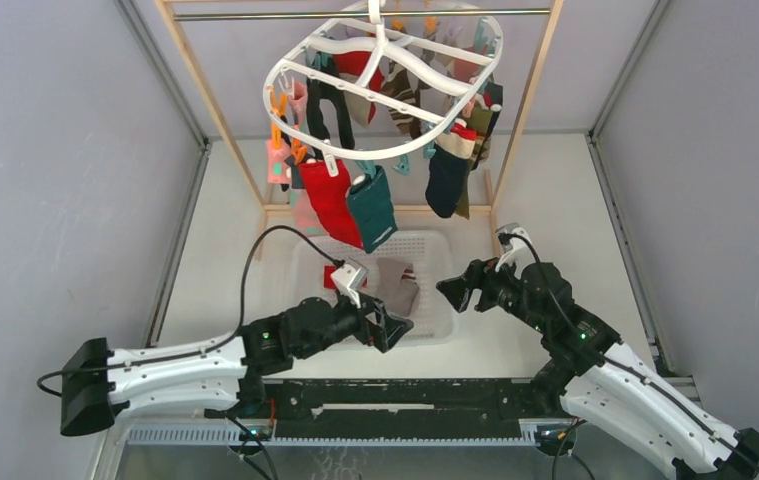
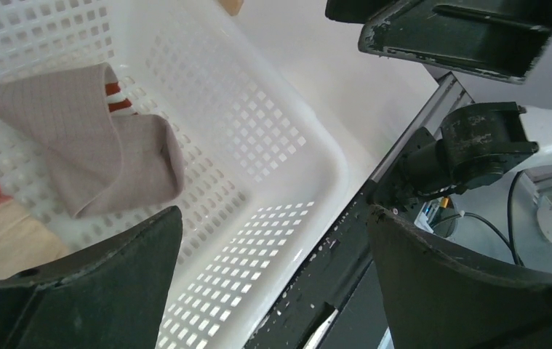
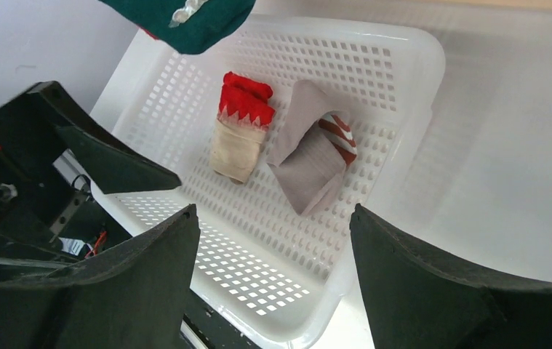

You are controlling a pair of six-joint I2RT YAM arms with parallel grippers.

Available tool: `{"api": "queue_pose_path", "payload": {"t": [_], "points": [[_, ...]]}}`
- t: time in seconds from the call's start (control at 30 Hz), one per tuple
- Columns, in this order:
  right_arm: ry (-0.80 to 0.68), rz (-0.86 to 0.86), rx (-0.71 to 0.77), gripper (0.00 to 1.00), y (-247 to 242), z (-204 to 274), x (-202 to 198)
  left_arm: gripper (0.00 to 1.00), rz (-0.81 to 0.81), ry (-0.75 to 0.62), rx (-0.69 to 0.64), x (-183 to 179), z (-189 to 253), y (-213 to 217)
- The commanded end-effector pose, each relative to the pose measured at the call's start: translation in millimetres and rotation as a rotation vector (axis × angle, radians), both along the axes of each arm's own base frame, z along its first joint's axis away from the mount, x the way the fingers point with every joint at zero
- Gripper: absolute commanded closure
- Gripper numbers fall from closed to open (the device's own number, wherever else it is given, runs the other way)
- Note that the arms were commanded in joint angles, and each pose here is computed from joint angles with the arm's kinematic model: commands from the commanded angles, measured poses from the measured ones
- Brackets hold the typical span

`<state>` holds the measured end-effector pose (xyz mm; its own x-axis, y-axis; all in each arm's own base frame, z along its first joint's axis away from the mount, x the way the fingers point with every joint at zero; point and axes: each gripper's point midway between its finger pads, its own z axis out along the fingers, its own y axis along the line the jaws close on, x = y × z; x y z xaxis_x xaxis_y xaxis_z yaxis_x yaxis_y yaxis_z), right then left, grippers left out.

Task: Remove the socks clipped to the hanger
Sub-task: Place the sock in the bin, then remove the sock from the hanger.

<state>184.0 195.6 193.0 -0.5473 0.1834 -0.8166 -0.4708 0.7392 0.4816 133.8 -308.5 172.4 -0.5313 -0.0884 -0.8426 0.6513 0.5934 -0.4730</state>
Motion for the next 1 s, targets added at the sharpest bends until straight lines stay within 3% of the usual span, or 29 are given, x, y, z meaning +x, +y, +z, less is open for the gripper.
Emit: {"api": "queue_pose_path", "payload": {"t": [0.0,0.6,0.97], "points": [[-0.026,0.005,0.038,0.18,7,11,3,0.0,0.066,0.024,-0.004,-4,-7,24],[-0.074,0.015,0.014,0.17,15,6,11,0.0,0.16,0.021,-0.101,-11,14,75],[-0.371,-0.046,0.015,0.15,26,25,57,0.0,0.172,0.008,-0.071,-6,15,73]]}}
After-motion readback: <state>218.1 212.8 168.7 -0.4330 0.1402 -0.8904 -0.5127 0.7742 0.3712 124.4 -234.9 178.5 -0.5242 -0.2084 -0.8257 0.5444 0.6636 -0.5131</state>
